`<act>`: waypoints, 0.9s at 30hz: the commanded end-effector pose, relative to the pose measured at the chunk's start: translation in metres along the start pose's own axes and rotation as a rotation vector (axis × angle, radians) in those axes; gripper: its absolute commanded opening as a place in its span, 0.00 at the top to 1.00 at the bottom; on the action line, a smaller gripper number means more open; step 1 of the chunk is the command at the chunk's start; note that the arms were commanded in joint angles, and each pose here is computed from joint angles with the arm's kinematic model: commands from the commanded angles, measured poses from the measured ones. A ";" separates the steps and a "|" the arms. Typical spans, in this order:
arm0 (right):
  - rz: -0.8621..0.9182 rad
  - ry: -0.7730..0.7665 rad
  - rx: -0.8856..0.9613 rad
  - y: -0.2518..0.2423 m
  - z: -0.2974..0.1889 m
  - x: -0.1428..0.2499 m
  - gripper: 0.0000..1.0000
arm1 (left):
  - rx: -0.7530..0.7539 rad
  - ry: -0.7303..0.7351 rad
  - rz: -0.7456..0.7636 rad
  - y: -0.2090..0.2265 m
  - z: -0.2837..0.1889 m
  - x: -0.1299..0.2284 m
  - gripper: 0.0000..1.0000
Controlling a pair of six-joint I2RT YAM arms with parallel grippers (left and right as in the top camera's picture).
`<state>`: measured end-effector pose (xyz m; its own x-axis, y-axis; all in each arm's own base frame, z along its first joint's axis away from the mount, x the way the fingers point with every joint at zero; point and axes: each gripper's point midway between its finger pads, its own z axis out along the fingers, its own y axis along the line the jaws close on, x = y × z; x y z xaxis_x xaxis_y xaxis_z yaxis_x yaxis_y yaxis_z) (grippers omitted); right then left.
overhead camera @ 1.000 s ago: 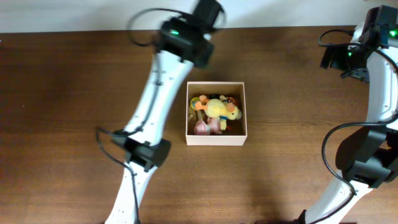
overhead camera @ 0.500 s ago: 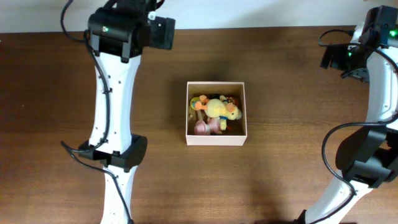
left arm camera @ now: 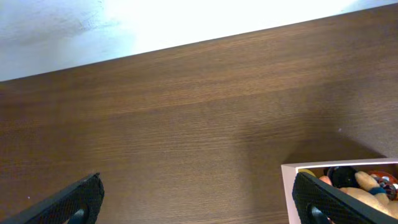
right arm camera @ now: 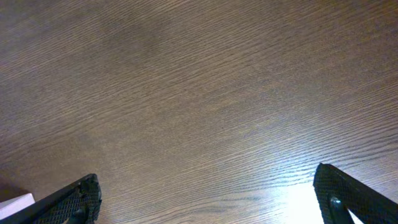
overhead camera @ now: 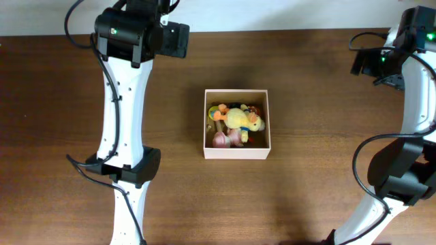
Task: Pack container
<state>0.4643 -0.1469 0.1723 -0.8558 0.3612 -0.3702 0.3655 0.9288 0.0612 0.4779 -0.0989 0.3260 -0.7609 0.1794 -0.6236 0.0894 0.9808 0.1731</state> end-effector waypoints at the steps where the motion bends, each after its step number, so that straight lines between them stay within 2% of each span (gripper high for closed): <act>1: -0.002 0.011 -0.006 0.003 0.005 0.002 0.01 | -0.019 -0.032 -0.008 0.009 -0.014 -0.004 0.01; 5: -0.002 0.011 -0.006 0.003 0.005 0.002 0.01 | -0.032 -0.095 -0.028 0.020 -0.046 -0.010 0.01; 15: -0.002 0.011 -0.006 0.003 0.005 0.002 0.01 | -0.088 -0.274 -0.190 0.090 -0.141 -0.010 0.01; 20: -0.001 0.011 -0.006 0.003 0.005 0.002 0.01 | -0.112 -0.355 -0.309 0.117 -0.166 -0.017 0.01; 27: -0.001 0.011 -0.006 0.003 0.005 0.002 0.01 | -0.138 -0.500 -0.363 0.138 -0.177 -0.032 0.01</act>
<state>0.4643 -0.1469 0.1723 -0.8557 0.3615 -0.3702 0.3658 0.9287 0.0613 0.4029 0.0104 0.5184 -0.3163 -0.0946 -0.9439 -0.2112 0.9771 -0.0272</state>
